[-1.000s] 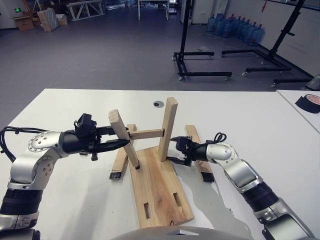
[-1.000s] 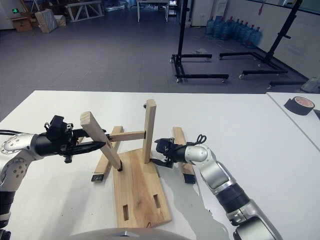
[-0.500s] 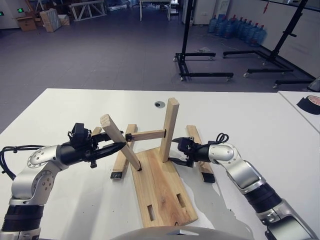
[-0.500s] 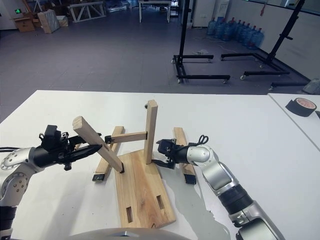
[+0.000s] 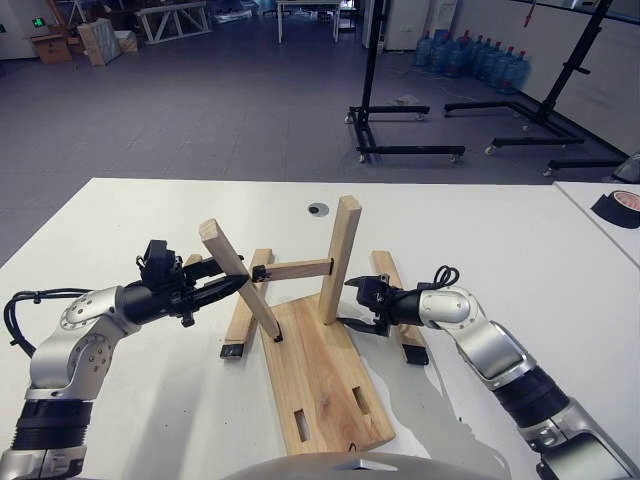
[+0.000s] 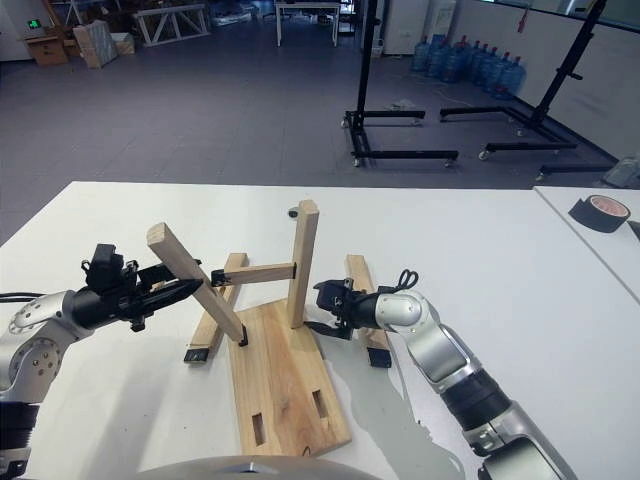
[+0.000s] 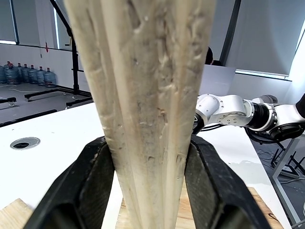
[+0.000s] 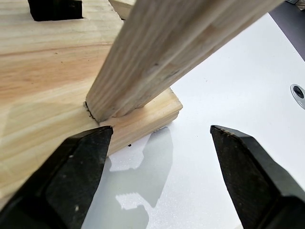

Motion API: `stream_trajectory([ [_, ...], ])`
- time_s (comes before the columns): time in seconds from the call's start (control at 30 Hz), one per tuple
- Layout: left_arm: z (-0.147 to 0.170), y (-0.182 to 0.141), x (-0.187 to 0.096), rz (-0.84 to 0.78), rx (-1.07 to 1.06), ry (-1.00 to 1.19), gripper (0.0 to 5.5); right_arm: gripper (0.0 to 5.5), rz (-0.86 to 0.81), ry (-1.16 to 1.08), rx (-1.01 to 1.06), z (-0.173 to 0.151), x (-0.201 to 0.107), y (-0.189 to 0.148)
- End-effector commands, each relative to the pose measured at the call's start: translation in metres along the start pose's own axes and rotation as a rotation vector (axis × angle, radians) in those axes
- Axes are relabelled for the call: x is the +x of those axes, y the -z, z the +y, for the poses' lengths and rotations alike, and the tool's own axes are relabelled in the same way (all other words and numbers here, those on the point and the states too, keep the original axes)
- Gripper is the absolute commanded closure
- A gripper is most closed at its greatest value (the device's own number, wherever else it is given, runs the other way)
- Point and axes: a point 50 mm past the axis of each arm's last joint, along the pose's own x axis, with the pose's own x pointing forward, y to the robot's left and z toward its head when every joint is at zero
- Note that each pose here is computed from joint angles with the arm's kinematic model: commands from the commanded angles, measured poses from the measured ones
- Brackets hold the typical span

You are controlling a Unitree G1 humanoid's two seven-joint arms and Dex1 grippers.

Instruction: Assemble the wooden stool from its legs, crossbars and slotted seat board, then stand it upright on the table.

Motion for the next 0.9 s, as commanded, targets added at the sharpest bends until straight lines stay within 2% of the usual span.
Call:
stream_trajectory([
  [0.03,0.009,0.045,-0.013,0.268,-0.098,-0.200,3.49,1.72,0.169,-0.106,0.057,0.022,0.002,0.034],
  [0.3,0.018,0.056,-0.020,0.340,-0.095,-0.275,3.49,1.72,0.157,-0.108,0.038,0.022,0.004,0.032],
  [0.5,0.019,0.071,-0.027,0.426,-0.179,-0.326,3.49,1.72,0.148,-0.099,0.035,0.021,0.005,0.031],
  [0.77,0.013,0.078,-0.025,0.479,-0.177,-0.278,3.49,1.72,0.137,-0.089,0.030,0.020,0.005,0.030],
  [0.9,0.008,0.079,-0.021,0.494,-0.155,-0.229,3.49,1.72,0.031,-0.062,0.085,0.012,-0.015,0.012],
])
